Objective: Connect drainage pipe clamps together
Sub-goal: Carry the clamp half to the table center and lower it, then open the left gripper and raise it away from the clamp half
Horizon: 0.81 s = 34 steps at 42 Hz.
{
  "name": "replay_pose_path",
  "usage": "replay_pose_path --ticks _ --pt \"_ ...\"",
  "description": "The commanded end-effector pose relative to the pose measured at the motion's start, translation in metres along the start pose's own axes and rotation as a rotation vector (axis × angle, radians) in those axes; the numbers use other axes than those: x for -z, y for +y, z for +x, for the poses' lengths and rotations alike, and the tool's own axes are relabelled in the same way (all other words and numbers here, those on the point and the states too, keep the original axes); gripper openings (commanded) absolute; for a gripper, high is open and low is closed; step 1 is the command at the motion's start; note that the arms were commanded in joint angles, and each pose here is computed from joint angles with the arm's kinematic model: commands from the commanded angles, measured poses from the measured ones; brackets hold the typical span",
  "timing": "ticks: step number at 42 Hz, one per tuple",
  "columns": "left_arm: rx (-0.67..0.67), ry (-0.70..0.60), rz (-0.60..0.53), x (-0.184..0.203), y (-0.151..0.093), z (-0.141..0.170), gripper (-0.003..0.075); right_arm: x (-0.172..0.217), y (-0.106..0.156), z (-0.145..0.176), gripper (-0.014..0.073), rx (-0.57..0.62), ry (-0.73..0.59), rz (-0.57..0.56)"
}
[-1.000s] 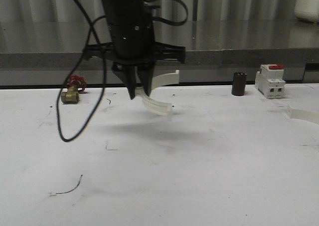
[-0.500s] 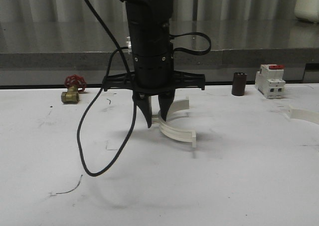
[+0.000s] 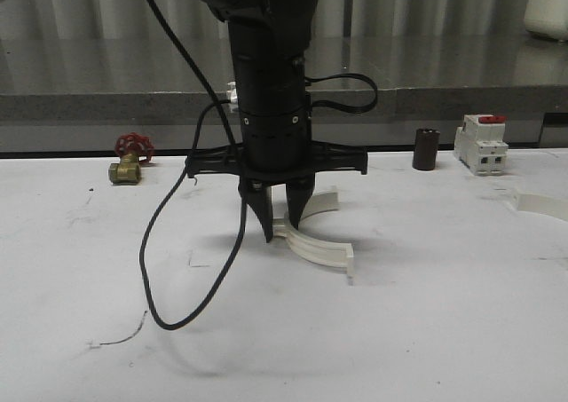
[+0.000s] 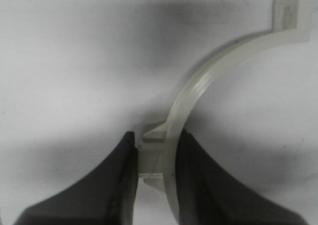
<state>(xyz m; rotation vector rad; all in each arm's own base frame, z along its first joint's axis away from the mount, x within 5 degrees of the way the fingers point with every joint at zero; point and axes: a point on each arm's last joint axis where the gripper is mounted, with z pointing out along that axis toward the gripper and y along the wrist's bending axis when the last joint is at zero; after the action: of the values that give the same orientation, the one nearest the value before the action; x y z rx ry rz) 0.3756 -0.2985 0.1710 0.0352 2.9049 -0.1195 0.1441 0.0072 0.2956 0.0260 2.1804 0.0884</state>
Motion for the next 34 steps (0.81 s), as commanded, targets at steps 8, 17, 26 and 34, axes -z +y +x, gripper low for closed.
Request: replay_pose_path --ticks 8,17,26,34 --pt "0.027 -0.071 0.084 0.0394 -0.0072 -0.0071 0.0318 0.0054 0.0002 -0.0150 0.0470 0.013 -0.095 0.002" --pt "0.027 -0.067 0.081 0.0393 -0.0069 -0.0068 0.0323 0.0054 0.0002 -0.0150 0.0470 0.013 -0.095 0.002" --pt "0.037 -0.044 0.087 0.0392 -0.0075 -0.0048 0.0323 0.0054 0.0002 -0.0150 0.0470 0.013 -0.095 0.002" --pt "0.007 -0.043 0.062 0.0460 -0.0059 -0.0063 0.0323 0.0054 0.0002 -0.0150 0.0470 0.013 -0.095 0.002"
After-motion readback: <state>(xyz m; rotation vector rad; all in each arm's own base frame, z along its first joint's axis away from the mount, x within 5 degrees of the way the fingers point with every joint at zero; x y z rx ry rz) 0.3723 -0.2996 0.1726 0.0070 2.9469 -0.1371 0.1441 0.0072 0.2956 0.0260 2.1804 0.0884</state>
